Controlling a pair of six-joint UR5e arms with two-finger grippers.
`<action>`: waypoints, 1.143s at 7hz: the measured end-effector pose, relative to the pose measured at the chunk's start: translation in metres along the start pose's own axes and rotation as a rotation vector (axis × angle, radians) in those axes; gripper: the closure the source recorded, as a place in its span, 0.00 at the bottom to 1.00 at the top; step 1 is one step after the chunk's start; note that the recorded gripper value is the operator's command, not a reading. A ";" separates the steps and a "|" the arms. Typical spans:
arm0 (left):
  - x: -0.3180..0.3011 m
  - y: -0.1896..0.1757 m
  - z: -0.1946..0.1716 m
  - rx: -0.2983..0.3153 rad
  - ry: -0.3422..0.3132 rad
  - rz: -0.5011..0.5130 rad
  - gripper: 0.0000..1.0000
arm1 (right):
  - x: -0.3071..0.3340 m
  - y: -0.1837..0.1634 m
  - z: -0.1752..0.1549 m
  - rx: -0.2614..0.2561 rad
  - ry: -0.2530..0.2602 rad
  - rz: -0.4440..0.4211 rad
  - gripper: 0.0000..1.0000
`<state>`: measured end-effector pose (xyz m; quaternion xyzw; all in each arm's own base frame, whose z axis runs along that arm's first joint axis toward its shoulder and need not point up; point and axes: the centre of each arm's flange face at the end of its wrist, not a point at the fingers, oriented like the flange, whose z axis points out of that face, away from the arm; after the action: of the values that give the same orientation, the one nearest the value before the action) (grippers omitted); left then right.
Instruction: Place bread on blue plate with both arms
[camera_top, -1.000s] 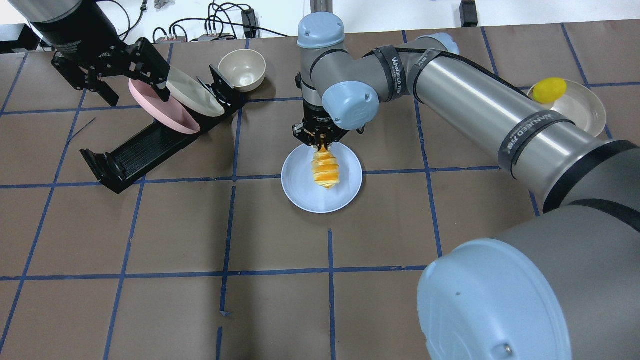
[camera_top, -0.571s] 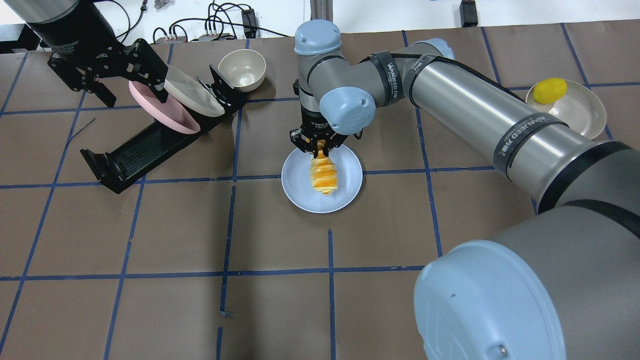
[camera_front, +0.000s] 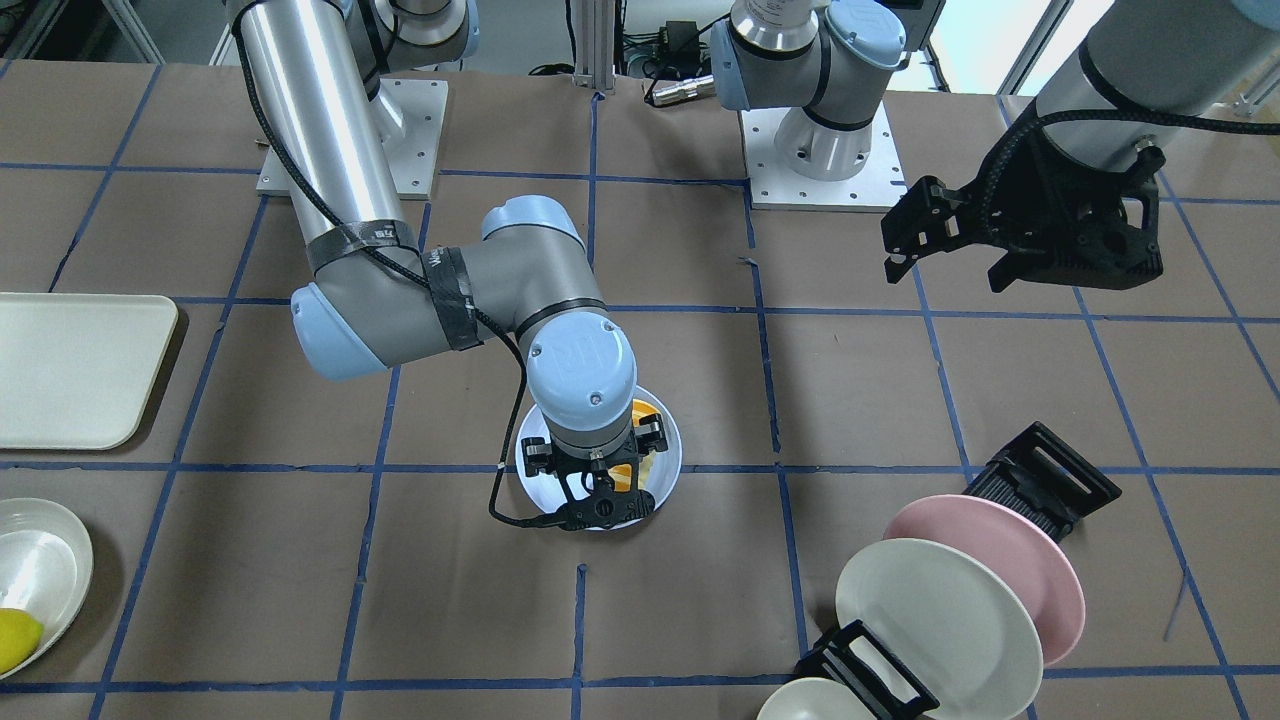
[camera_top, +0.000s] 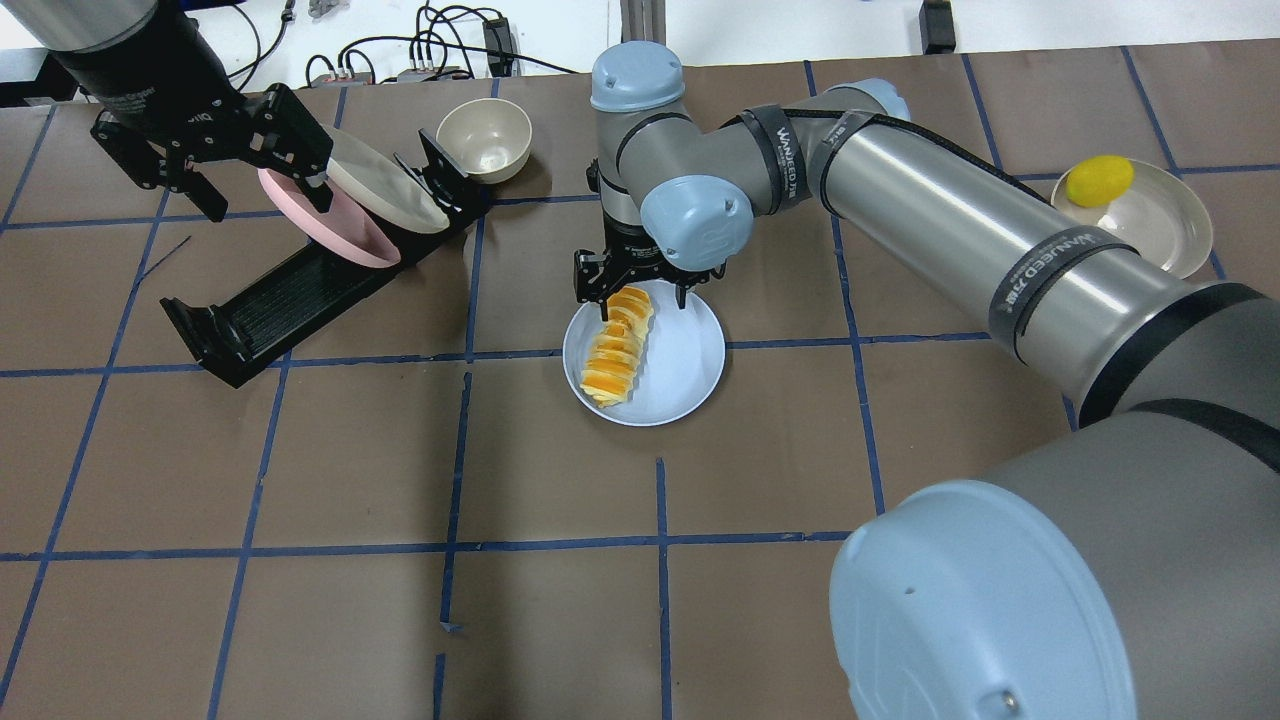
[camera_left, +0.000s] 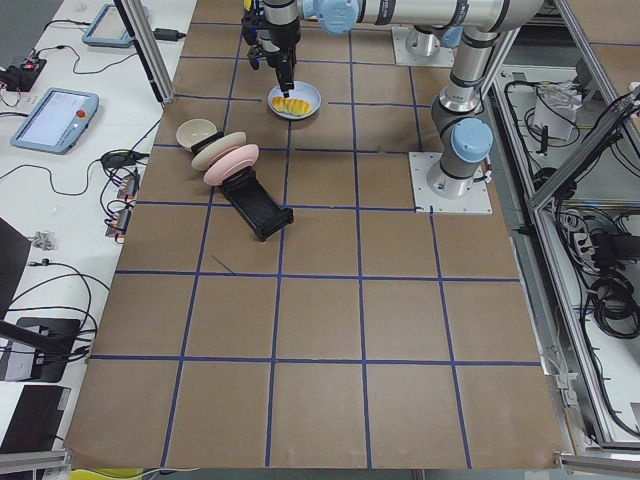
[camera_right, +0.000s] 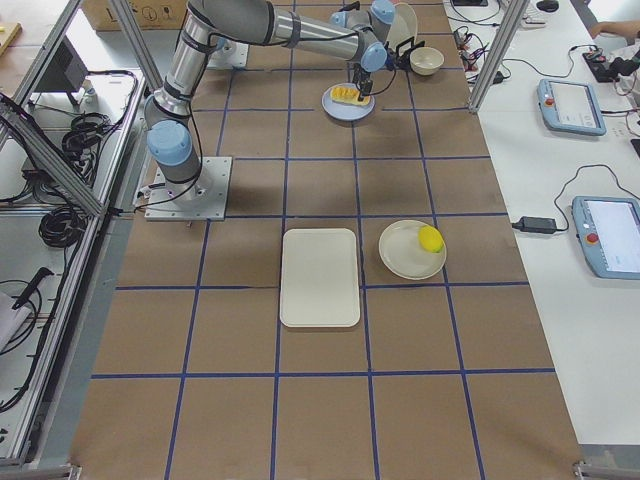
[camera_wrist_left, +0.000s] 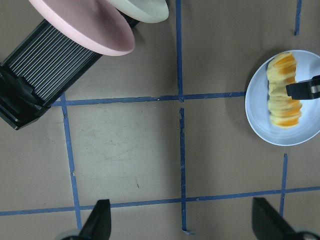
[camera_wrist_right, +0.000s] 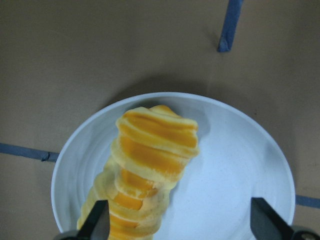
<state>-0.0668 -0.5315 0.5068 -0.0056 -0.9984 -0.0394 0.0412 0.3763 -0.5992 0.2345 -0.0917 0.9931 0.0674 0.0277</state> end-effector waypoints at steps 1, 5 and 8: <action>0.001 0.008 0.005 -0.006 0.002 -0.012 0.00 | 0.012 -0.004 -0.010 0.018 -0.004 -0.005 0.00; 0.002 0.019 0.013 0.006 -0.002 -0.032 0.00 | 0.144 -0.004 -0.129 0.171 -0.012 0.053 0.01; 0.003 0.019 0.013 0.017 -0.004 -0.049 0.00 | 0.184 0.067 -0.232 0.175 0.061 0.068 0.00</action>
<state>-0.0702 -0.5118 0.4953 0.0189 -0.9986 -0.0322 0.0384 0.1735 -0.5993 0.4605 -0.0574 0.9981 -0.0215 0.0030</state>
